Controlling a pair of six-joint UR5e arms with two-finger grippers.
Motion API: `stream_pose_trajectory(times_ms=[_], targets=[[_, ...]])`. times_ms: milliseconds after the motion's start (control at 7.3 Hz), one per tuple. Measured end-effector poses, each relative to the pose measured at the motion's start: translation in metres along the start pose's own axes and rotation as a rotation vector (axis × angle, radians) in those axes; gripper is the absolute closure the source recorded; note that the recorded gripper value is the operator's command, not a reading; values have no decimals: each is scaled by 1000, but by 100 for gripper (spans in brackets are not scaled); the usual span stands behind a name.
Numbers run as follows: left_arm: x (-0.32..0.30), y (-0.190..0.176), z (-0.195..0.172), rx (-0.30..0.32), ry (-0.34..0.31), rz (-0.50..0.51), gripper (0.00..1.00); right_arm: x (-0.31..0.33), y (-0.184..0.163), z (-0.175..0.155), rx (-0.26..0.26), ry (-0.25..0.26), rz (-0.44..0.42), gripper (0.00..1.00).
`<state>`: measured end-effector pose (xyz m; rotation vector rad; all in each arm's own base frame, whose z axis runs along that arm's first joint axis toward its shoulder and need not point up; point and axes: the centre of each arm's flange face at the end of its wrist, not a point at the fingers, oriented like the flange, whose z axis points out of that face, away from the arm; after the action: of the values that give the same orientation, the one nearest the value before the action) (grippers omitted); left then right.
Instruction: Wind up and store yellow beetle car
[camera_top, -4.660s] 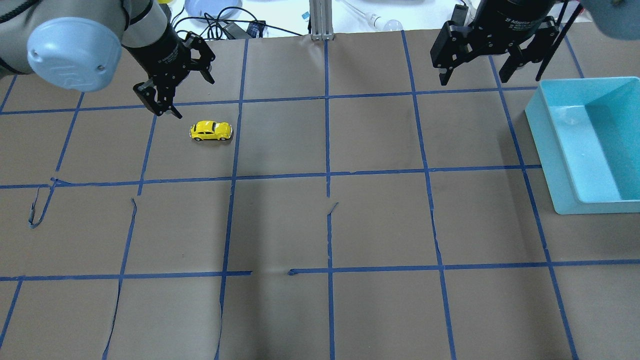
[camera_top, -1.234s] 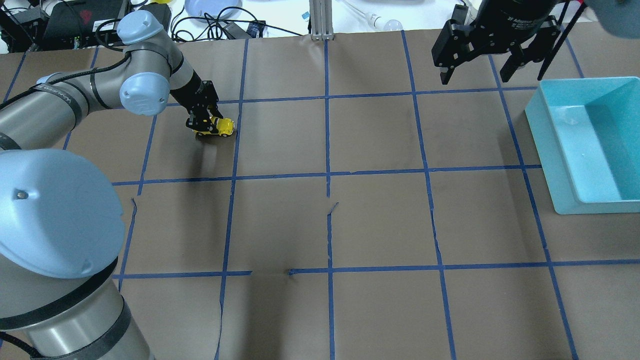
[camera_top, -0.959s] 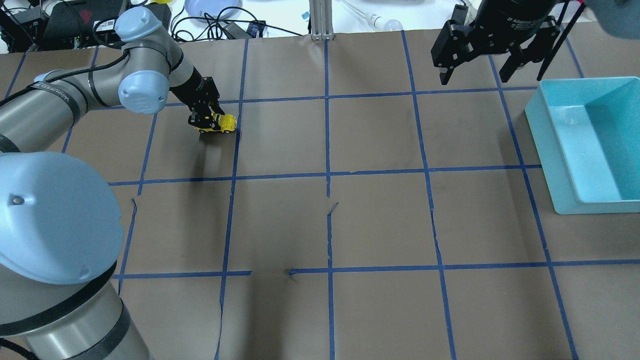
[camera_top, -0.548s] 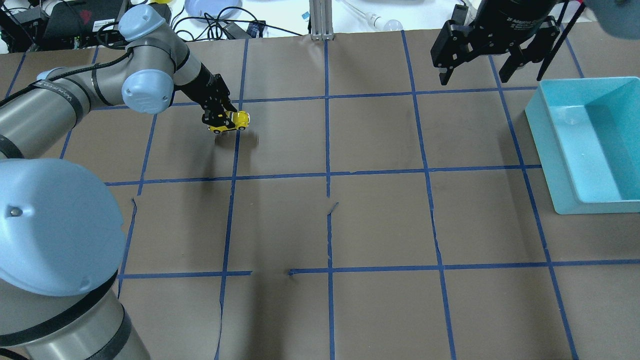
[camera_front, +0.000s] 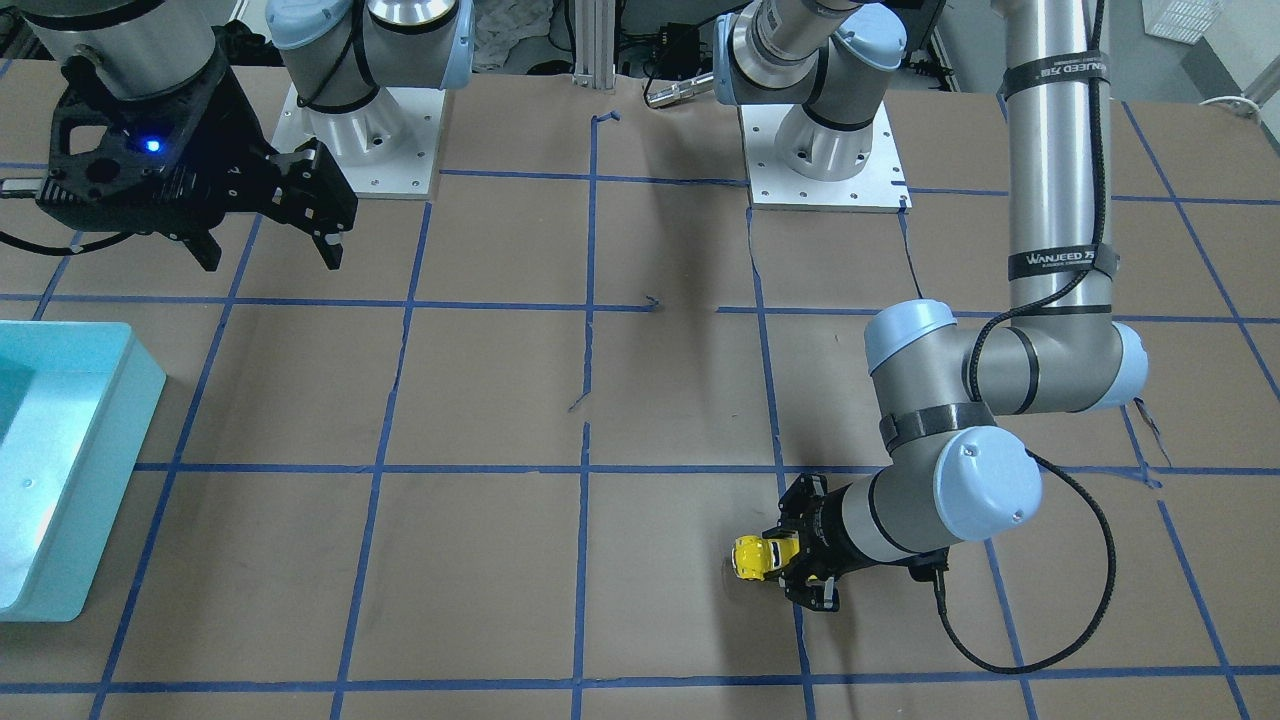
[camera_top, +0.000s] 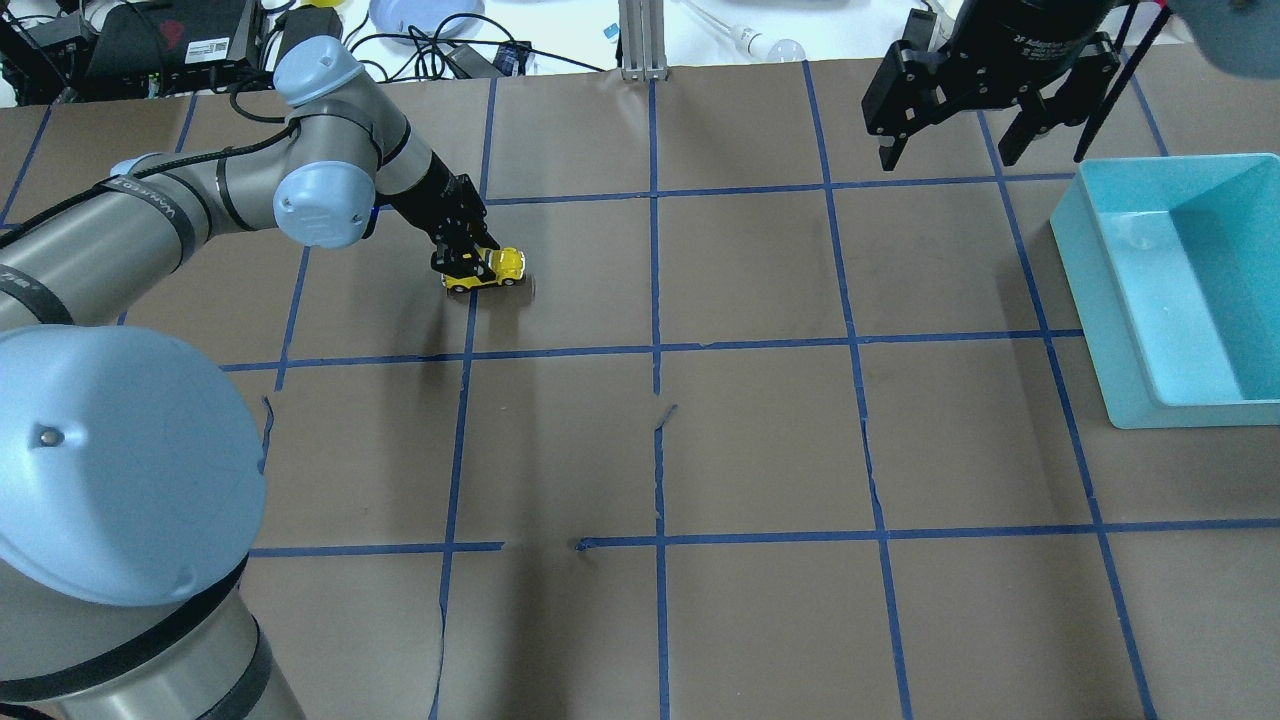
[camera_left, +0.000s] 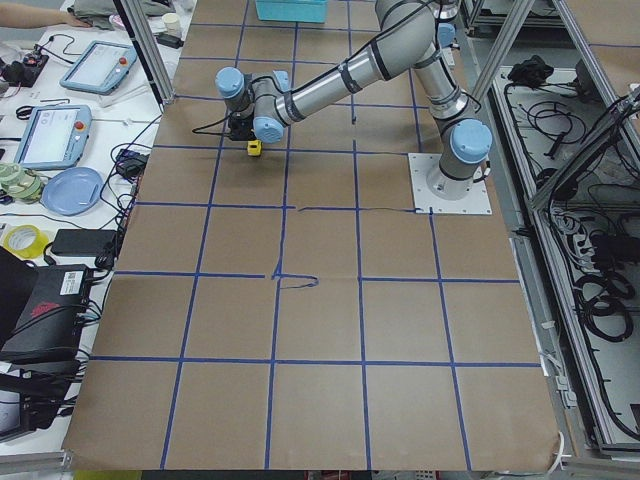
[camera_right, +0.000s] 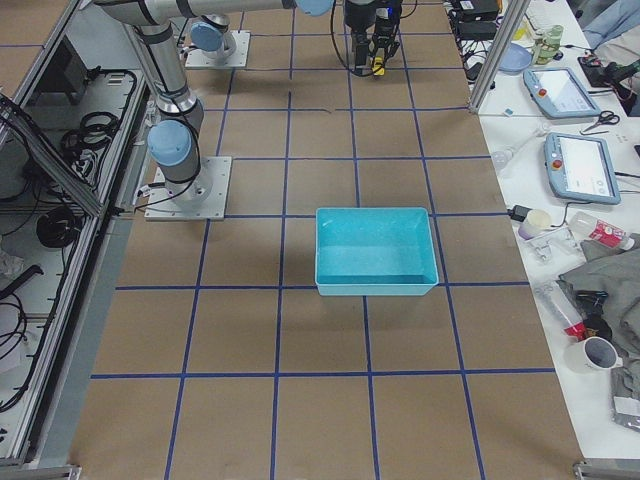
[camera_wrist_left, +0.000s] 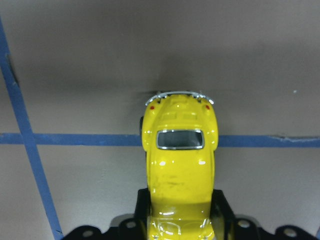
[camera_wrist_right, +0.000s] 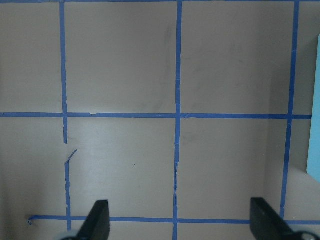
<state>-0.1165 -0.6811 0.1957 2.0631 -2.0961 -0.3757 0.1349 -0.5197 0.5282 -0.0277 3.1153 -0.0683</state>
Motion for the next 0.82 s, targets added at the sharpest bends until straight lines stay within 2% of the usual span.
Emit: stream_pose_trajectory(times_ms=[274, 822], targets=[[2, 1, 1, -38, 7, 11, 100, 0, 0, 0, 0, 0, 0, 0], [3, -4, 5, -36, 2, 26, 100, -1, 0, 1, -1, 0, -2, 0]])
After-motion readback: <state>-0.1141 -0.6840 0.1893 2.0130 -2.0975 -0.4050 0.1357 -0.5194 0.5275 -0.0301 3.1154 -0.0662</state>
